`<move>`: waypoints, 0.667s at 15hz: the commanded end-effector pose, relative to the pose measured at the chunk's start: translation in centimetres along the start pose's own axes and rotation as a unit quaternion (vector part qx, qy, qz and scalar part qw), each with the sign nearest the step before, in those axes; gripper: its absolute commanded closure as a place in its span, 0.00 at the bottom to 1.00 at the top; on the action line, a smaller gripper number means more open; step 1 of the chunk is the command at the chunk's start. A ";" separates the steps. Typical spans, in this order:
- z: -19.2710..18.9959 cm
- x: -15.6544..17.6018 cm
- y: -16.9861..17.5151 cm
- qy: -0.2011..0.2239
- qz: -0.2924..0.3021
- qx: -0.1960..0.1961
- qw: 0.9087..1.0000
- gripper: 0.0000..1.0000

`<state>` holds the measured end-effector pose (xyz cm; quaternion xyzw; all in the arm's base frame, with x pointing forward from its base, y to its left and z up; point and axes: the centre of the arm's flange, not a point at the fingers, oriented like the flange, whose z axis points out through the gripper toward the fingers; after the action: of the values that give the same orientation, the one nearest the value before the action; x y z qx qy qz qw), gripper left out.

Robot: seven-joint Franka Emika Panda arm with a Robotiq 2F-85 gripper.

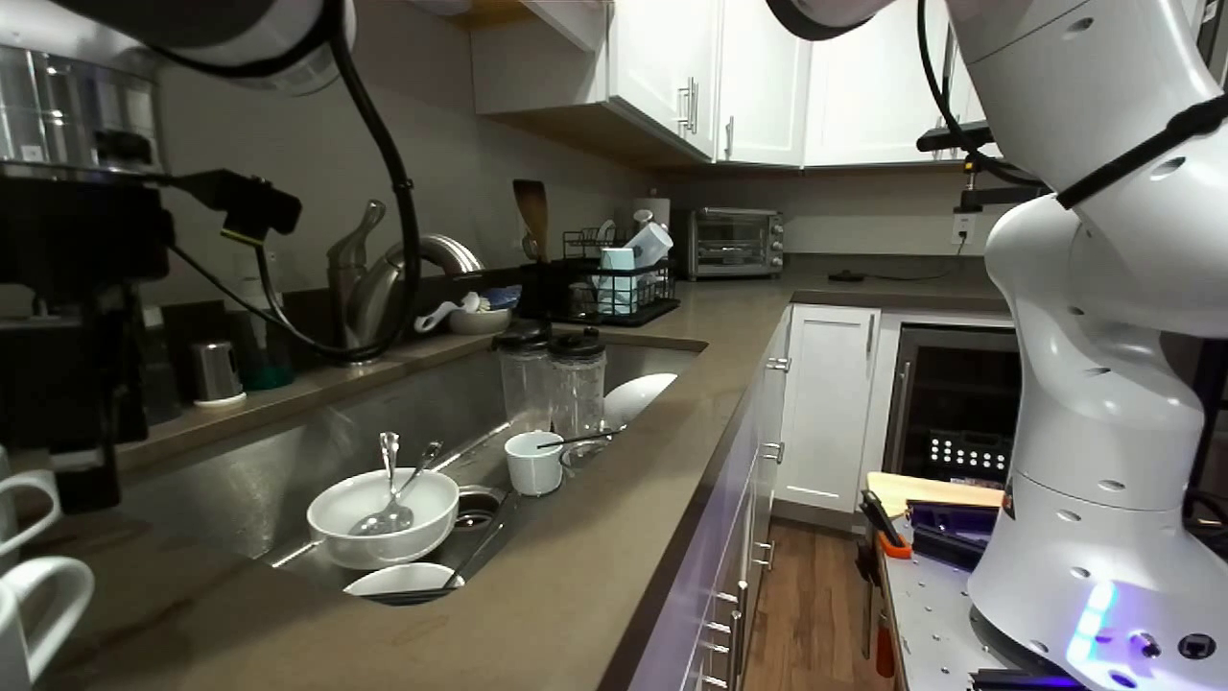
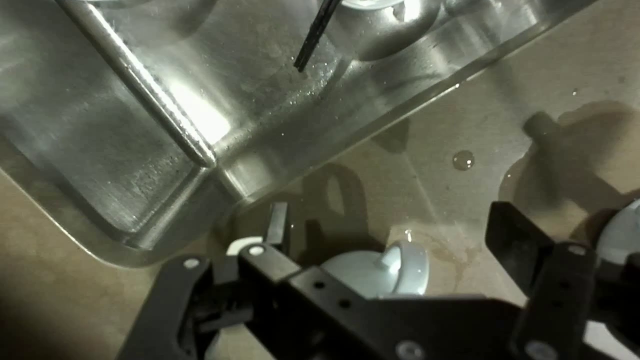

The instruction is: Pour the water from the cup beside the sink into the sink

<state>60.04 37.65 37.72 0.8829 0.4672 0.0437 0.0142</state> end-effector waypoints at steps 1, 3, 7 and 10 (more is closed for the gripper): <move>0.2 0.5 0.5 0.034 -0.014 0.001 0.999 0.00; 0.6 0.9 0.7 0.046 -0.016 0.002 0.999 0.00; 1.7 1.1 1.1 0.061 -0.015 0.005 0.998 0.00; 2.2 1.1 1.5 0.069 -0.011 0.005 0.998 0.33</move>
<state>61.52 38.13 35.91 0.8778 0.4702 0.0912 -0.0031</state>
